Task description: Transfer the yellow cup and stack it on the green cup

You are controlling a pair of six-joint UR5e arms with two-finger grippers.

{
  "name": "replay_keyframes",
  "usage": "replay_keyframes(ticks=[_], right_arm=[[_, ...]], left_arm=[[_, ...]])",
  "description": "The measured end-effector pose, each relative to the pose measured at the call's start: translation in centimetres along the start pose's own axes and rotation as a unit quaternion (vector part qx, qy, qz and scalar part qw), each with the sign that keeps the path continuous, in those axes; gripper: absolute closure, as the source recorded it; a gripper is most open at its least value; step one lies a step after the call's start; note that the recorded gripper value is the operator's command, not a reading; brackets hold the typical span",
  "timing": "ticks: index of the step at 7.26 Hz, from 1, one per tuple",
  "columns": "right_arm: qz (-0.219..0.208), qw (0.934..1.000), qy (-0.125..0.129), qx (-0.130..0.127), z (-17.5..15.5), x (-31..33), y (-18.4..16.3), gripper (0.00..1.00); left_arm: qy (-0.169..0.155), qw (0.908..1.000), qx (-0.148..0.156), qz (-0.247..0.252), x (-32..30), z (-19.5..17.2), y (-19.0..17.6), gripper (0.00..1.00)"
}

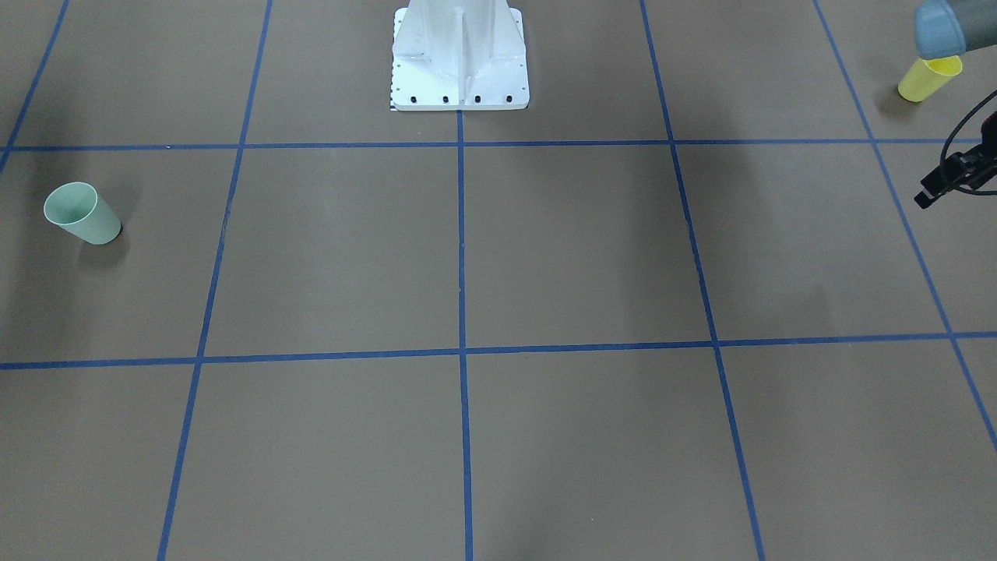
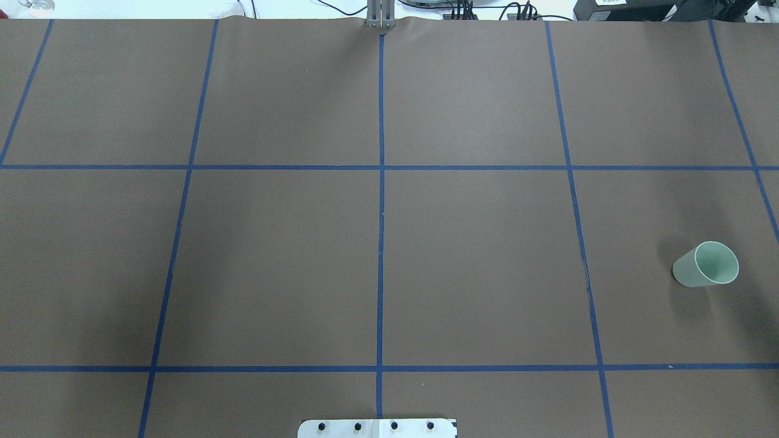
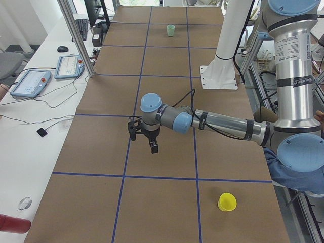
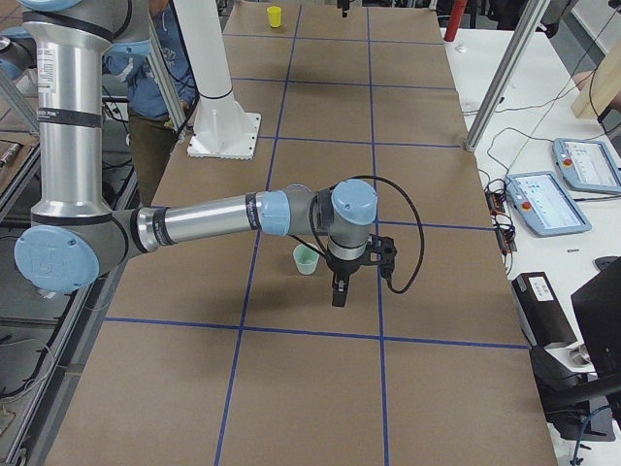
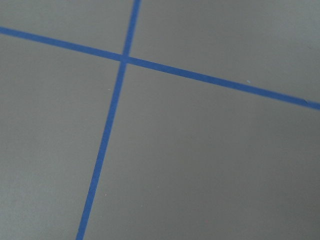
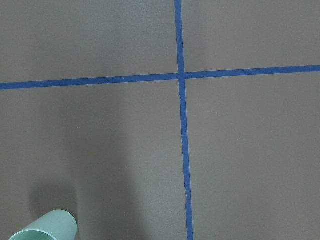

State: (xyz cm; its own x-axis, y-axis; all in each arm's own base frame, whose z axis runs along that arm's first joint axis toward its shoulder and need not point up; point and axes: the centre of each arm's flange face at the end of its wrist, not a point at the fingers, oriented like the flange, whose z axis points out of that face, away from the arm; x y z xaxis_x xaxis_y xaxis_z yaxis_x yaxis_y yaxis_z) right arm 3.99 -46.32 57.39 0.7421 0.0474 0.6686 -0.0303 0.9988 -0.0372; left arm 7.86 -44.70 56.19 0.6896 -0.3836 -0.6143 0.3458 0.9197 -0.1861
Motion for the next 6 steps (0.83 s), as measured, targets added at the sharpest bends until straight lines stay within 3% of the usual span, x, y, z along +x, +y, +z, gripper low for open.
replay_keyframes(ticks=[2,3,4,5,6], right_arm=[[-0.017,0.9998,-0.002,0.009,-0.1,-0.9,-0.2,0.00],[-0.025,0.9996,-0.005,0.013,-0.3,-1.5,-0.2,0.00],[-0.032,0.9994,-0.007,0.012,-0.3,-2.3,-0.1,0.00],[-0.036,0.9992,-0.012,0.010,-0.2,-2.8,0.0,0.00],[-0.039,0.9991,-0.019,0.006,0.0,-3.1,0.2,0.00]], left_arm=[[-0.067,0.9895,0.058,-0.114,0.8,3.1,1.6,0.00],[-0.093,0.9795,0.075,-0.162,0.3,4.5,2.5,0.00],[-0.129,0.9632,0.091,-0.217,0.6,6.5,4.0,0.00],[-0.182,0.9356,0.118,-0.278,1.1,8.7,5.8,0.00],[-0.243,0.9000,0.145,-0.332,1.4,10.1,7.8,0.00]])
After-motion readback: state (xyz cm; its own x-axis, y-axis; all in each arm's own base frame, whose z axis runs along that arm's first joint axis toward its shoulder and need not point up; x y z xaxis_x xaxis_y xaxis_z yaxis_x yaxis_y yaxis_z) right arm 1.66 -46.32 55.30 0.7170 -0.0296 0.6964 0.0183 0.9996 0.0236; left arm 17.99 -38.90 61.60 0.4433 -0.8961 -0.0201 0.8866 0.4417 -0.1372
